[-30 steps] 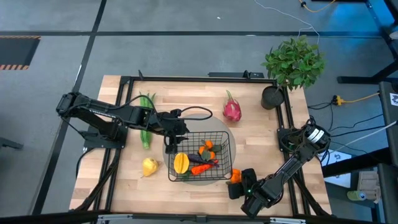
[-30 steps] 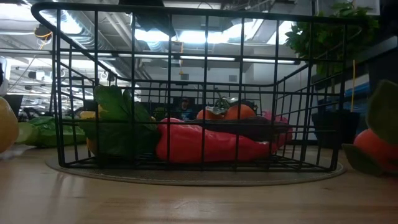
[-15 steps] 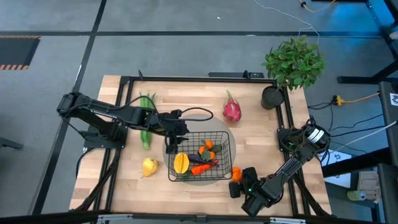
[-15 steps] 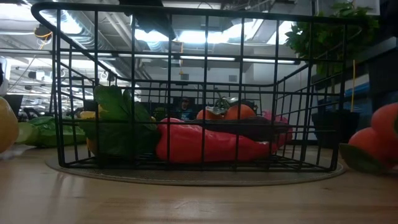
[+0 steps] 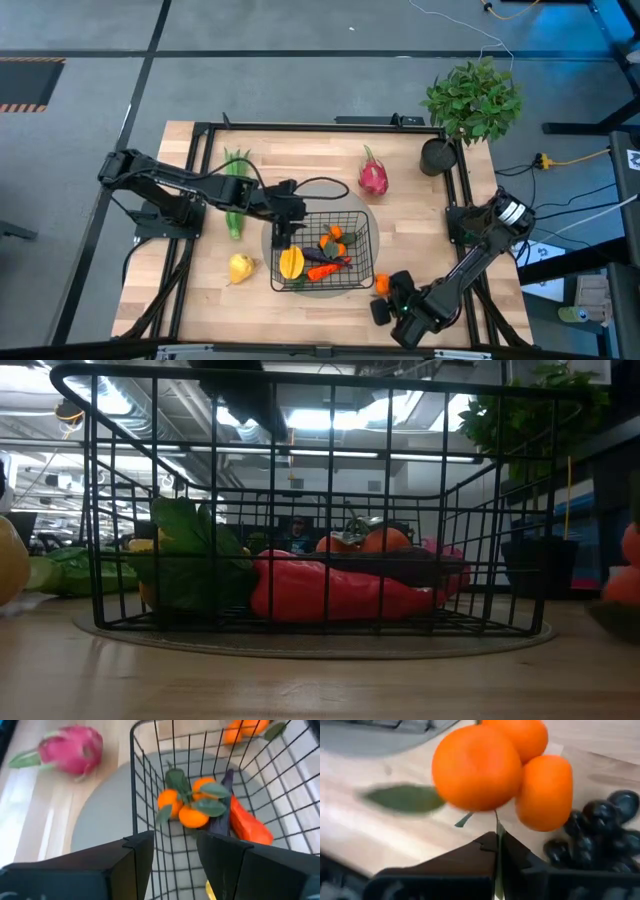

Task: Build produce basket
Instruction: Put the tangerines into the wire basket, then put the grapes into the wire basket, then put the dragonfruit into the wire basket

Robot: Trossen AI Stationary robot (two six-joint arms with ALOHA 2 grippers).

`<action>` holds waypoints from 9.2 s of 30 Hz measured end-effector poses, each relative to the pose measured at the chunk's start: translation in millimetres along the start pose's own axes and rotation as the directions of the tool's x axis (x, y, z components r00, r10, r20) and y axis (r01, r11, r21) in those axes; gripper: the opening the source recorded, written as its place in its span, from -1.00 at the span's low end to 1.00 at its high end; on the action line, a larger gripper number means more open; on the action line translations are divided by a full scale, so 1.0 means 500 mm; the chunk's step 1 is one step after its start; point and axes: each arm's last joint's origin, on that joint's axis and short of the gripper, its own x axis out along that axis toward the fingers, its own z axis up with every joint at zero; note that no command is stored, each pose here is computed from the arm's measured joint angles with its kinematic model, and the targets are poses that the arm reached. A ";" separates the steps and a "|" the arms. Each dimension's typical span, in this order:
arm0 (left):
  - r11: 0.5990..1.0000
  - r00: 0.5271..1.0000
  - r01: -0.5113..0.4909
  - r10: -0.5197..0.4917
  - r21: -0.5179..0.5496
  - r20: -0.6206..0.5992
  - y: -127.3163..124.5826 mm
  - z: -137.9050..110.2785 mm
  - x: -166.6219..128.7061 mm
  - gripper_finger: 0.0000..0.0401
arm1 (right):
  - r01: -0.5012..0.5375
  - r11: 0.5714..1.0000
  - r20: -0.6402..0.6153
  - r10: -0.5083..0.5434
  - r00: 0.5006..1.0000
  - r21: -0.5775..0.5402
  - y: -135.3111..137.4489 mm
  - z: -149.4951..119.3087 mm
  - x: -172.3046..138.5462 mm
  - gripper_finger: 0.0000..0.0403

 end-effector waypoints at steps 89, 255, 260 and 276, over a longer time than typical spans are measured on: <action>0.962 0.946 -0.234 0.259 -0.141 0.193 0.009 0.016 -0.167 -0.31 | -0.004 0.682 0.318 0.345 0.883 -0.731 0.276 0.358 -0.220 -0.94; 0.971 0.994 0.021 0.005 -0.239 0.106 -0.058 -0.046 -0.268 -0.31 | 0.100 0.683 0.448 0.355 0.820 -0.724 0.216 0.262 -0.261 0.10; 0.971 0.994 0.021 0.005 -0.239 0.106 -0.058 -0.046 -0.268 -0.31 | 0.075 0.671 0.408 0.355 0.841 -0.737 0.216 0.259 -0.260 0.11; 0.971 0.994 0.020 0.005 -0.239 0.105 -0.058 -0.046 -0.268 -0.31 | 0.210 0.722 0.583 0.315 0.749 -0.659 0.207 0.271 -0.263 0.10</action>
